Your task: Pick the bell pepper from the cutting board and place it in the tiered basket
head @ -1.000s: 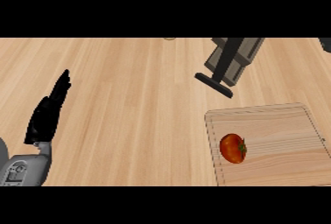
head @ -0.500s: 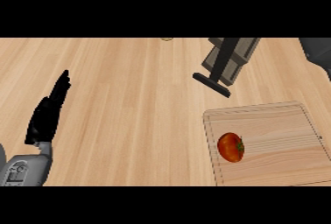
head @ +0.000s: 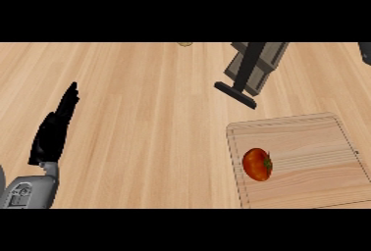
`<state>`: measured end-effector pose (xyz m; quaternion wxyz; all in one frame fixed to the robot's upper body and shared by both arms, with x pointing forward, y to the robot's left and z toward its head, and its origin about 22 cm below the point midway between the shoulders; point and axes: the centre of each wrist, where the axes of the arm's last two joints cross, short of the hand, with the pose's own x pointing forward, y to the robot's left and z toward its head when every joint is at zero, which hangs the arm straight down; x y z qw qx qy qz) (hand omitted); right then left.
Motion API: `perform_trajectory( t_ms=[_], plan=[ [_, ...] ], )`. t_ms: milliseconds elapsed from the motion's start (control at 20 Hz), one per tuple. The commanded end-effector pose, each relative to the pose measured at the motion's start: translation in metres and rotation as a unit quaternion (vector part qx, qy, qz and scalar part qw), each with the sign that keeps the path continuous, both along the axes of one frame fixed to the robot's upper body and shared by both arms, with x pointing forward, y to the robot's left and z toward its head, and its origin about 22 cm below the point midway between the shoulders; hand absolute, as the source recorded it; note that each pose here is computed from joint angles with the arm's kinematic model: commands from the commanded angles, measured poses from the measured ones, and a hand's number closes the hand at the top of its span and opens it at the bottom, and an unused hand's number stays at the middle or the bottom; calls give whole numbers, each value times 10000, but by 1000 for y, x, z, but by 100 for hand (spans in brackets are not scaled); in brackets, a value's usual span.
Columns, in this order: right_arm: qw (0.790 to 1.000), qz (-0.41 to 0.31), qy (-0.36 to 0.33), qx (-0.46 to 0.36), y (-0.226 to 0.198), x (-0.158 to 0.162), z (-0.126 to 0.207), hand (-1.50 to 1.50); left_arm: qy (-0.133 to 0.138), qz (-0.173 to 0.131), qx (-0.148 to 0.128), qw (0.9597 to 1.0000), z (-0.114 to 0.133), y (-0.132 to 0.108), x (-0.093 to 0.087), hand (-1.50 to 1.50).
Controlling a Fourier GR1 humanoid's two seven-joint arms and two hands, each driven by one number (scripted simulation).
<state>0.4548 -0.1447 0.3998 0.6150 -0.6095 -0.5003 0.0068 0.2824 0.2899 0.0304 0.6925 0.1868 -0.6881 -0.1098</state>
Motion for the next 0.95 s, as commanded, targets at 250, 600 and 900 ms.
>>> perform_trajectory(
  t_ms=[250, 600, 900],
  plan=[
    [9917, -789, -548, 849, -12, -31, 58, -150, 47, 186, -11, 9998, -6, 12, -10, 0],
    [9890, -497, -521, 1293, -28, -51, 63, -150, 246, 418, -59, 9988, -7, 21, -20, 0],
    [9850, -124, -973, 1421, -22, -85, 73, -150, 237, 529, 15, 9983, -11, 30, -20, 0]
  ],
)
